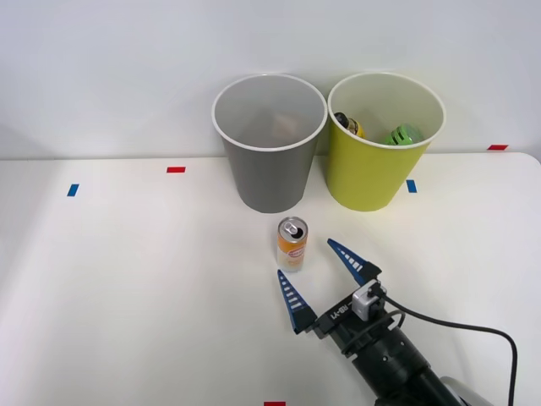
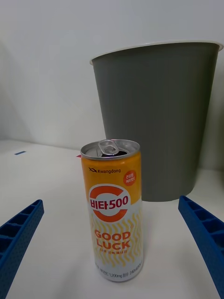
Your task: Put cans in the gray bin, plastic bottles in the light green bin
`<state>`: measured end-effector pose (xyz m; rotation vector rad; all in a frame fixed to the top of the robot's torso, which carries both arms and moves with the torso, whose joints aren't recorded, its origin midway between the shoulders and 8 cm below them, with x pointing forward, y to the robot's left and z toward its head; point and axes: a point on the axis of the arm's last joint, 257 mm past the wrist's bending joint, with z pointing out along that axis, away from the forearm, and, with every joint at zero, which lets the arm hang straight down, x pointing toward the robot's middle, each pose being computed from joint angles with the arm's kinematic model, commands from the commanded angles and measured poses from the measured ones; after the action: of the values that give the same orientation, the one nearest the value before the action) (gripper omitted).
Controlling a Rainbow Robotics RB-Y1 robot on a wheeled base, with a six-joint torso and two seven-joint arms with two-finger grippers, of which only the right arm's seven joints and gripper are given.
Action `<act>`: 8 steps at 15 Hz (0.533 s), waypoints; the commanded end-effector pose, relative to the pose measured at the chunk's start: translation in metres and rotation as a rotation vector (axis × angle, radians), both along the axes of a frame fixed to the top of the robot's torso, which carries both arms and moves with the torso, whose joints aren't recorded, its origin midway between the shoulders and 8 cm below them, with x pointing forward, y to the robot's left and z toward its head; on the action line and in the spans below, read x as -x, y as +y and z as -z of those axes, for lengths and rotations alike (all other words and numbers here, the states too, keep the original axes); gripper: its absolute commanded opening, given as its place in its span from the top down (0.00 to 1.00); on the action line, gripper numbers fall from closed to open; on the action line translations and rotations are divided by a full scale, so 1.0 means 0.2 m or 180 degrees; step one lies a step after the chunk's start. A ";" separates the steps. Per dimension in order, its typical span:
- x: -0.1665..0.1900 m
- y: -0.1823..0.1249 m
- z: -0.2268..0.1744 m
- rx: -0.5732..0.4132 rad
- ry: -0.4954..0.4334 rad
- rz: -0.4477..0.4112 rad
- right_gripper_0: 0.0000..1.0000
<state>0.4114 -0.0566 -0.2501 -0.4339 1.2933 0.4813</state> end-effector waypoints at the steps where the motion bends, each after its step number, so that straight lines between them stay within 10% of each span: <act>1: -0.10 0.06 0.00 0.0024 -0.0103 0.0015 0.00; 8: -0.23 0.16 -0.04 0.0015 -0.0172 0.0040 0.00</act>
<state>0.4552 -0.0248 -0.2440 -0.4436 1.2484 0.4522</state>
